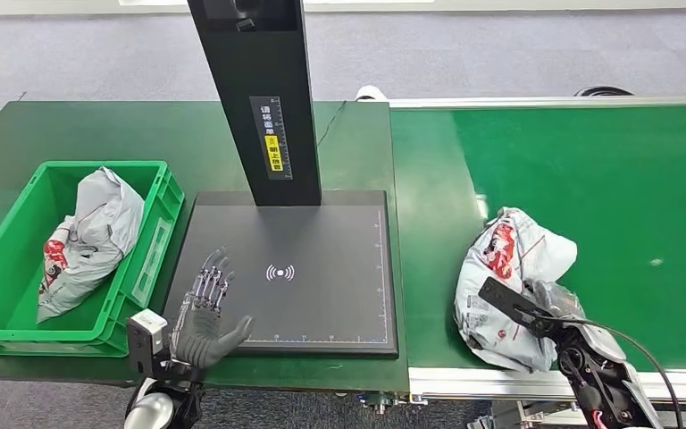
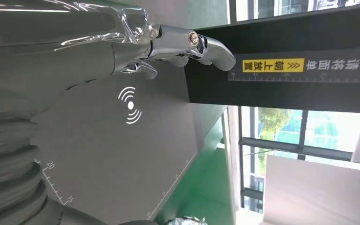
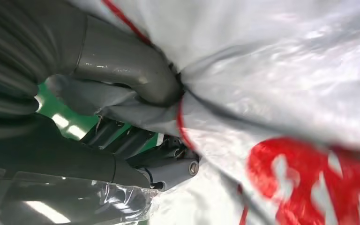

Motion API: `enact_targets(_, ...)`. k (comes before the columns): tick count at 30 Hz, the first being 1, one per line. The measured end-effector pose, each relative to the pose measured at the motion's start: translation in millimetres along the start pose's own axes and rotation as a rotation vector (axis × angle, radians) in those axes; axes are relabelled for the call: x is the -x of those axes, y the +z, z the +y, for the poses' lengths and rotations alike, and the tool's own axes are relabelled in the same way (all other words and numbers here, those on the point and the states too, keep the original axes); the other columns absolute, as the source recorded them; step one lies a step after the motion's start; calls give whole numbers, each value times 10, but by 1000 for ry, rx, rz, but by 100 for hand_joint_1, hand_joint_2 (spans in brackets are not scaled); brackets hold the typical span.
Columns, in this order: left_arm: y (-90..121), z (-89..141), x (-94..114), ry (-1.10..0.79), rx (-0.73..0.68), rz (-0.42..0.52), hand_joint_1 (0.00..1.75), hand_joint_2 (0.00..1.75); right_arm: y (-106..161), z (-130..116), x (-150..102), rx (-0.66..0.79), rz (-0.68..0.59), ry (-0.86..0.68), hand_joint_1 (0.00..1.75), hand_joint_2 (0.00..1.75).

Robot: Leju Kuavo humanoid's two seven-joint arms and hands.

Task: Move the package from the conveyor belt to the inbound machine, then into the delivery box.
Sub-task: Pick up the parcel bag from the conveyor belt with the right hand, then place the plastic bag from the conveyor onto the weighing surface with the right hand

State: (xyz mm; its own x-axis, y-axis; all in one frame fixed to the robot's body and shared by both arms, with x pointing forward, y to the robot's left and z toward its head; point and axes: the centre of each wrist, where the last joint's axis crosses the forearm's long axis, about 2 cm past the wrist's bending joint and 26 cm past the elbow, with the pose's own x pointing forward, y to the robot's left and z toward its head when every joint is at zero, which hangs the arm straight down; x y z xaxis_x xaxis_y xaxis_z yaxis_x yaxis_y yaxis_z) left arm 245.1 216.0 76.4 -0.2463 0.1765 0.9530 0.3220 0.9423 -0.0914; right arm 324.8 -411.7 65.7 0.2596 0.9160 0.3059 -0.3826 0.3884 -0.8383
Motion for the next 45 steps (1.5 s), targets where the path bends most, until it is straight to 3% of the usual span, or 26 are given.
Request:
enact_targets(12,91,30,-68,-37,-66,-73,0,175,114,-447,-419,461,-242,-126,175,175)
enact_targets(21,50,44,-118,-71,-125,-138,0,175,191,-646,-677,609,-453,-167,175,175)
enact_targets(27,10,55,-135,-72,-129,-163,0,175,169,-619,-1003,544,-631,-190,175,175)
enact_targets(37,-78,61,-162,-72,-121,-187,0,175,140,-450,-1794,334,-899,-154,175,175)
enact_targets(45,-164,68,-186,-67,-118,-211,0,175,126,-234,-2234,182,-1024,-164,175,175)
